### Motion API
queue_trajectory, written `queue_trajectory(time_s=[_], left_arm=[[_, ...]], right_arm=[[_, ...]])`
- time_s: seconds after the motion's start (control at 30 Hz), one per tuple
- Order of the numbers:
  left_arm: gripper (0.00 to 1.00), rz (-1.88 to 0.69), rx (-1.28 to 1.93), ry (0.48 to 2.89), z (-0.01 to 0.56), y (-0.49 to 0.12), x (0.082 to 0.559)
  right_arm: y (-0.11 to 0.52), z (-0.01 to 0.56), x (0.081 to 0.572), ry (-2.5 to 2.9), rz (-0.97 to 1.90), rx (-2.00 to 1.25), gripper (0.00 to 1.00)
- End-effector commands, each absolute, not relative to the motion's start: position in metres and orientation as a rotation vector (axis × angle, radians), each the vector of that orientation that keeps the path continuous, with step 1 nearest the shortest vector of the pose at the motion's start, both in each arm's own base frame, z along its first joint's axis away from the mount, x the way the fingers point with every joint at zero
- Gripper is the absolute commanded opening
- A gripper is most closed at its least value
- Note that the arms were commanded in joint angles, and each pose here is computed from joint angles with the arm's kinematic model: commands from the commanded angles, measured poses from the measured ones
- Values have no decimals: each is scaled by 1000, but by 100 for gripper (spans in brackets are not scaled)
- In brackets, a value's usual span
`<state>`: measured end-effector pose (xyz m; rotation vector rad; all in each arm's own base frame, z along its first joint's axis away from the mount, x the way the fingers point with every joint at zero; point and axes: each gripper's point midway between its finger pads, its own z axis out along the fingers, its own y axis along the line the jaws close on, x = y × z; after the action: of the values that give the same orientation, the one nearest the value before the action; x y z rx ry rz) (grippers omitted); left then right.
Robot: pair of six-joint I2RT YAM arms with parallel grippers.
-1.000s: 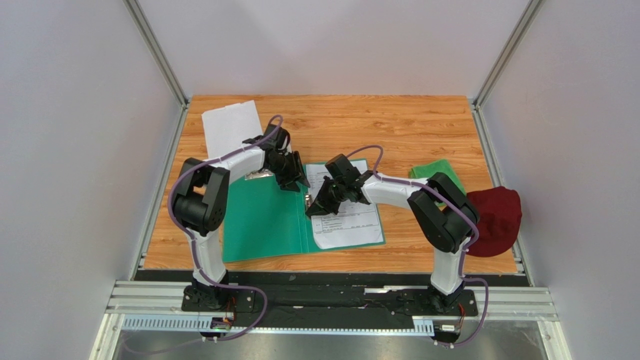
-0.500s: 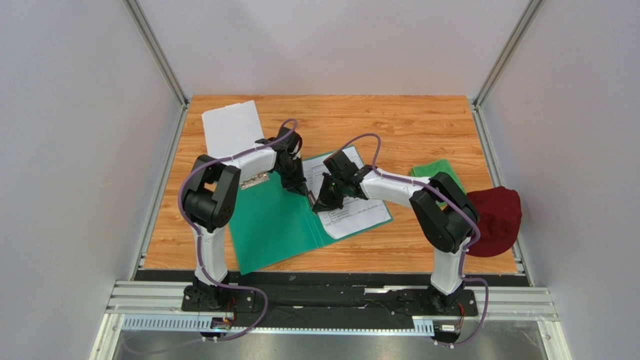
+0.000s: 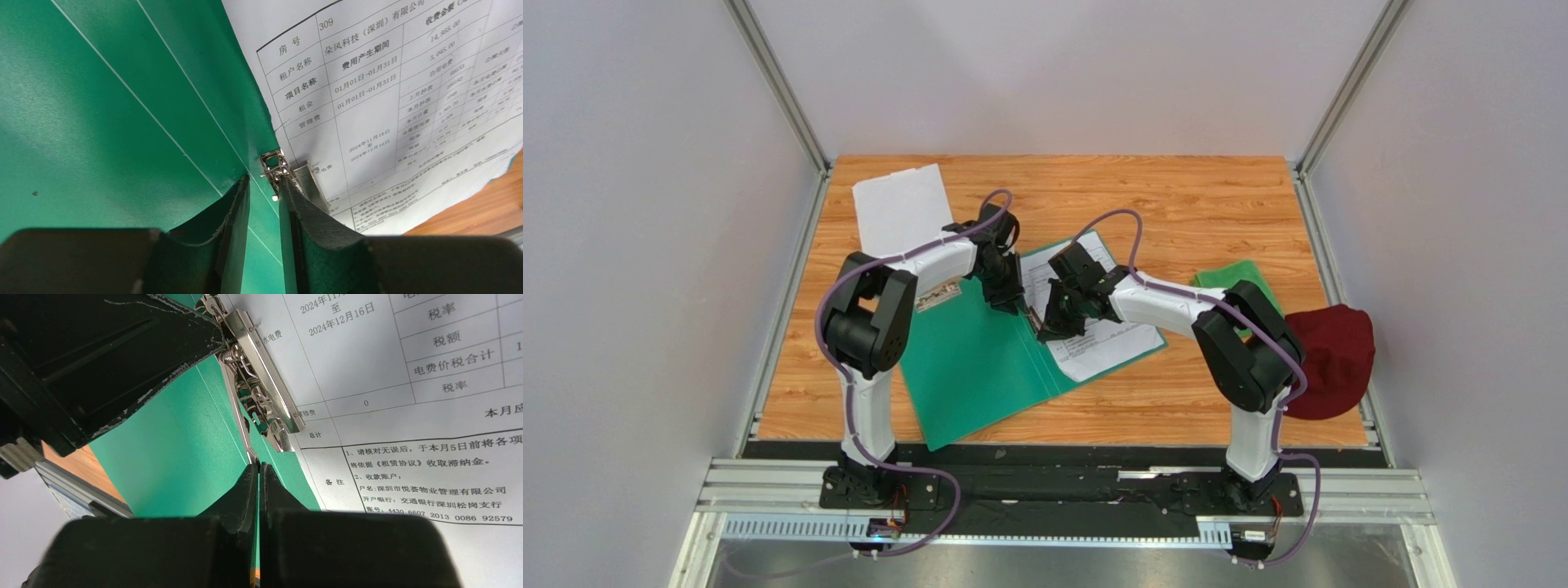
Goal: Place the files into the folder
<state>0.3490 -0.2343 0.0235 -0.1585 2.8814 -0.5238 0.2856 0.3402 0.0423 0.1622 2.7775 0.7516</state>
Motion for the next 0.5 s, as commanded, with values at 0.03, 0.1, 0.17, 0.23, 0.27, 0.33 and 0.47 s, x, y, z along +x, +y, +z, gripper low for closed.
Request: queue_trajectory(time_s=[0.03,0.1,0.17,0.23,0.27,0.33,0.47], left_arm=[[25,-401,-176,2898,15,-225,355],[20,-393,-174,2912,13,-226,355],[13,-359,-156,2941,5,-224,351],[2,-336,-132,2989,-7,-223,344],[0,-338,-114,2992,-7,-225,346],[0,-288,-51,3011,-13,-223,343],[0,-256,22,2996,-13,-220,345]], right_arm=[[307,15,288,2818,488,145,0],[308,16,289,2815,494,142,0],[309,17,289,2816,495,138,0],[308,19,291,2810,481,128,0],[306,17,291,2812,464,100,0],[302,17,294,2806,413,75,0],[283,7,300,2788,257,-18,0]])
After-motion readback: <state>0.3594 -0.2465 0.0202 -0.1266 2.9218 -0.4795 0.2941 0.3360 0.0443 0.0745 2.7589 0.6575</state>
